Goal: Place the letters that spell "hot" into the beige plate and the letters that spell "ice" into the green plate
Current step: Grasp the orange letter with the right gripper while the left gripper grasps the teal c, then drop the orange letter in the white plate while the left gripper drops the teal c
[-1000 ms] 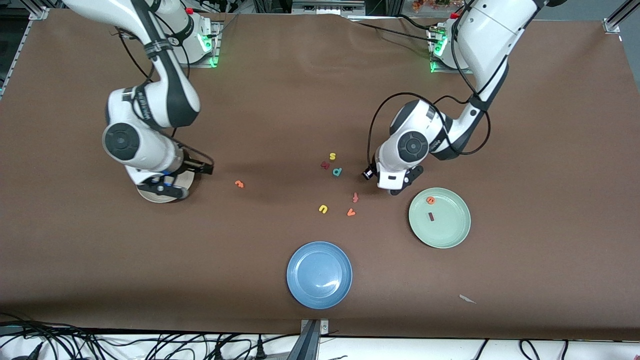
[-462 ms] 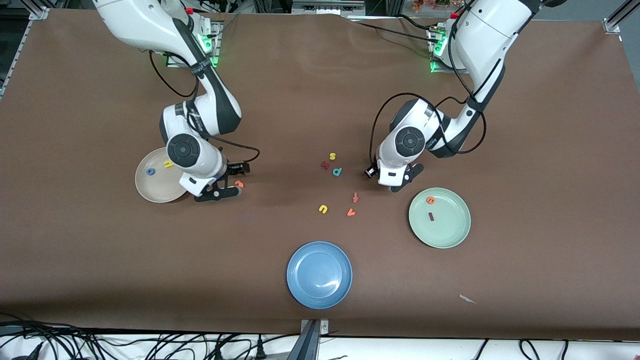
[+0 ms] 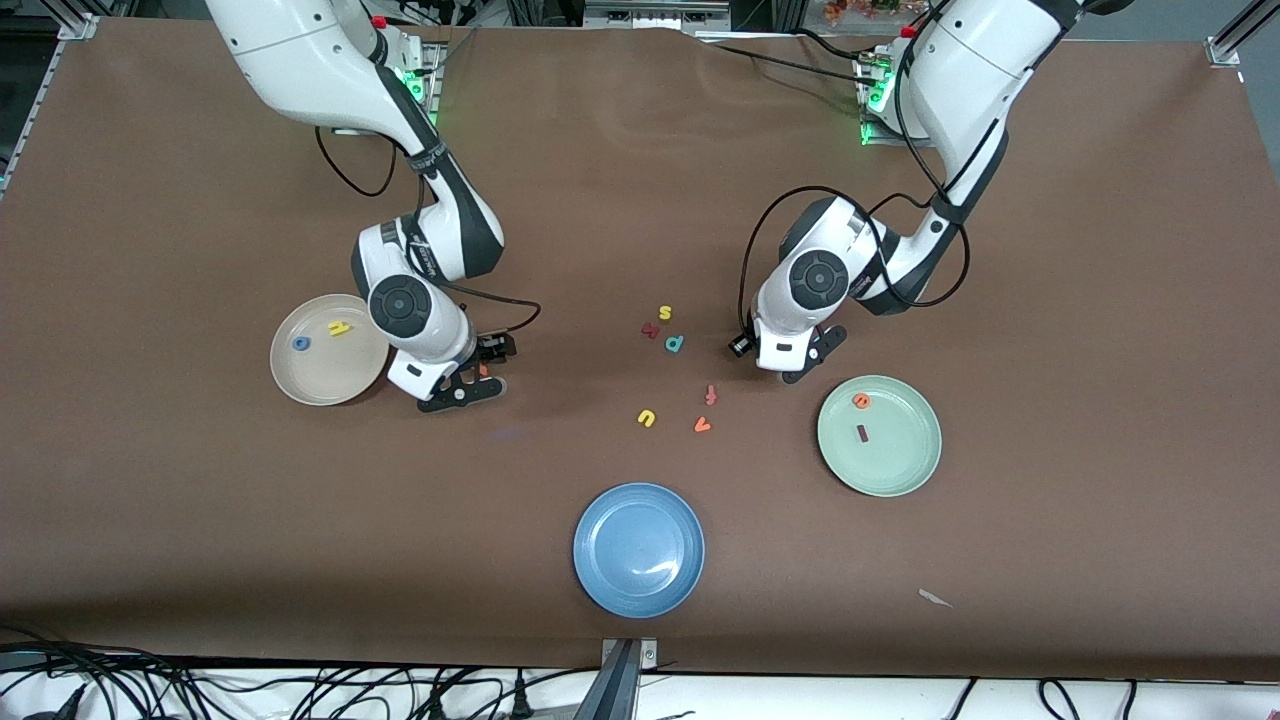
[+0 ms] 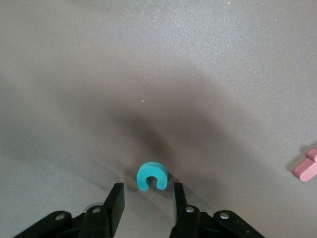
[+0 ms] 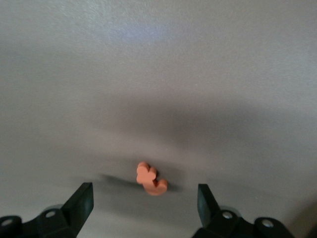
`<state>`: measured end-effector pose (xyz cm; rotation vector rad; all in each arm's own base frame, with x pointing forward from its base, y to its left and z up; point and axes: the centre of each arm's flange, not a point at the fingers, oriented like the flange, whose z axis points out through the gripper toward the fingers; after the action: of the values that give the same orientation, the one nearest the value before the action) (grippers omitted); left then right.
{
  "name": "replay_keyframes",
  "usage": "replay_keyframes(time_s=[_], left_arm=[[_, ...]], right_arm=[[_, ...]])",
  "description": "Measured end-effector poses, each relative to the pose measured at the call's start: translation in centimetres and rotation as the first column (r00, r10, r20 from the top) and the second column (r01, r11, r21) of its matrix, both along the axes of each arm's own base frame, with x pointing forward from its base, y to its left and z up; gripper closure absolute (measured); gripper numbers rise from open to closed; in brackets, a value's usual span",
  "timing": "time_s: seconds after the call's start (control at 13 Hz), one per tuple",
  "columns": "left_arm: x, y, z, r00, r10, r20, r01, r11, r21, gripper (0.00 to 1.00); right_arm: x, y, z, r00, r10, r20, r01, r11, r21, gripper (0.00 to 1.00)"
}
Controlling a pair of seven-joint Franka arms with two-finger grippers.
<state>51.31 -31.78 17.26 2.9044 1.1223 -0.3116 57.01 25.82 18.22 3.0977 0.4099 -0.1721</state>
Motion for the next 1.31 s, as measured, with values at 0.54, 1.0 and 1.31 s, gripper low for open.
replay_keyframes(time_s=[0.54,1.0,1.31], left_arm=[[0.2,0.0,0.0,1.000,0.005,0.015,-0.005,1.000,-0.009,0.73],[1.5,0.6,2.6,1.000,0.008,0.013,-0.008,1.000,0.010,0.75],[4.6,3.9,8.7,0.997,-0.072,-0.018,0.072,0.996,0.050,0.75]], right_arm=[[-0.2,-0.3,-1.1,1.000,-0.004,-0.006,0.004,1.000,-0.006,0.26],[0.1,-0.6,-0.5,1.000,-0.011,0.003,0.011,1.000,-0.006,0.75],[0.1,-0.7,-0.4,0.999,-0.052,0.005,0.052,0.999,-0.011,0.81]])
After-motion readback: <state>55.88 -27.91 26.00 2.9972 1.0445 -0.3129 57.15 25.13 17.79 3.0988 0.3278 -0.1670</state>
